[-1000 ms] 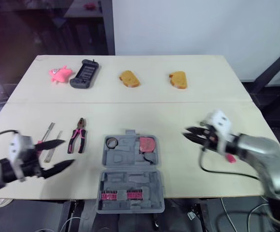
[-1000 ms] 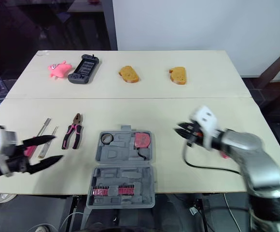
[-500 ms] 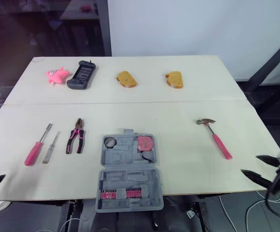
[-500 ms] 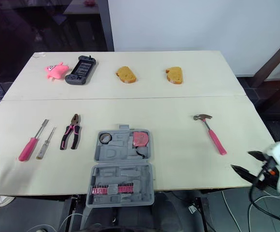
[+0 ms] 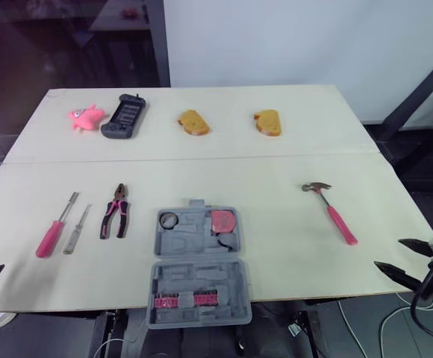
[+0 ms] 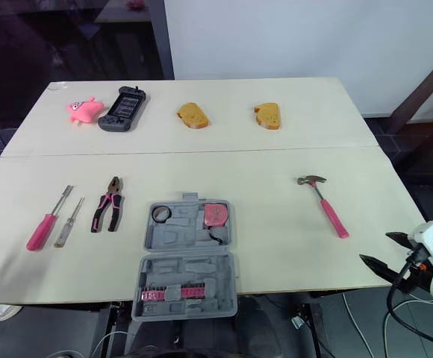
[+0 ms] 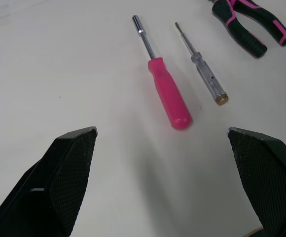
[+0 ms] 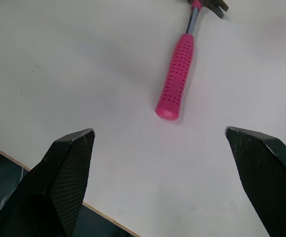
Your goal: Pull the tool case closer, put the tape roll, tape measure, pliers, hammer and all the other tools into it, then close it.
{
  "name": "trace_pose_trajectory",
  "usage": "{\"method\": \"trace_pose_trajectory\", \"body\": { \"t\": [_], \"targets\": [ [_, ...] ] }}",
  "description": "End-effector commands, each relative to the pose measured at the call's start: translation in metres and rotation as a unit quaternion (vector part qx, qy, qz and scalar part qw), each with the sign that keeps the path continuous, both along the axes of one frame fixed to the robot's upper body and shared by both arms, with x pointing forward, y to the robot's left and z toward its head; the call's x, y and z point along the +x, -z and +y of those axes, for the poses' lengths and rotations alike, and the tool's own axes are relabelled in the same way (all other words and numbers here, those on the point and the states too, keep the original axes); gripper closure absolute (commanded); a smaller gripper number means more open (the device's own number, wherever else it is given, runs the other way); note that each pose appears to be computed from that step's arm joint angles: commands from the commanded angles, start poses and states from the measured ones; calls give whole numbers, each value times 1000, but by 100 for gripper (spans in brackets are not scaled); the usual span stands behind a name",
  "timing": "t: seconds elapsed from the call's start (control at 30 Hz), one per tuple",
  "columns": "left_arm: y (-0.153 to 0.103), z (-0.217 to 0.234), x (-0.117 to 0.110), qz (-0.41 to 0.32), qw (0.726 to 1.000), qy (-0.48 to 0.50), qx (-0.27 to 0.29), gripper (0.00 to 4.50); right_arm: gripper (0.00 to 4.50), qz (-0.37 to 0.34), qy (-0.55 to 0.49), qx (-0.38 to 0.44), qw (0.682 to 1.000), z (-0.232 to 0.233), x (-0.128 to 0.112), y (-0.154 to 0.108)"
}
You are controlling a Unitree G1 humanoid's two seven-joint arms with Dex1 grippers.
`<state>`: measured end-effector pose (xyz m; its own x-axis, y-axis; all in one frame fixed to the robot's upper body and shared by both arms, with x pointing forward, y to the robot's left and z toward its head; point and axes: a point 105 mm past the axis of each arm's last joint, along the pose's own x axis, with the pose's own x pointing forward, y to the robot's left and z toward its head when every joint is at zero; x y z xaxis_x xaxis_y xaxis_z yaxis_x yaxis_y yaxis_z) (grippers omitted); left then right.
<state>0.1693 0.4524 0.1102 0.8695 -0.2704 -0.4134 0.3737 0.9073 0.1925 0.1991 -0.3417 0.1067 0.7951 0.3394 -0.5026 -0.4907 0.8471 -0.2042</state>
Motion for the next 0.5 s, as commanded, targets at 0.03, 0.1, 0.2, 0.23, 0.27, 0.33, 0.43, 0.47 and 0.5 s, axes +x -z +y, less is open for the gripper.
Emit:
{"method": "trace_pose_trajectory", "body": {
  "t": [0.03,0.1,0.2,0.23,0.27,0.33,0.43,0.47,0.5],
  "targets": [
    [1,-22,15,-17,998,58,-6,0,3,-35,5,16,999,20,12,-12],
    [5,-42,23,-27,995,96,-17,0,3,-40,40,15,998,22,20,-10],
    [9,-91,35,-38,983,177,-42,0,3,-44,86,29,995,32,36,-9],
    [10,-116,38,-40,975,213,-53,0,3,-50,103,45,992,39,45,-10],
    [10,-136,39,-42,967,242,-65,0,3,-54,120,57,990,45,52,-11],
    [7,-173,40,-48,954,284,-87,0,3,-58,144,76,985,55,68,-13],
    [5,-218,39,-49,935,334,-108,0,3,-53,192,76,977,57,92,-12],
    [4,-227,39,-50,932,343,-111,0,3,-46,207,73,974,56,97,-10],
    [1,-235,40,-53,928,351,-113,0,3,-41,218,71,973,55,104,-9]
  ]
}}
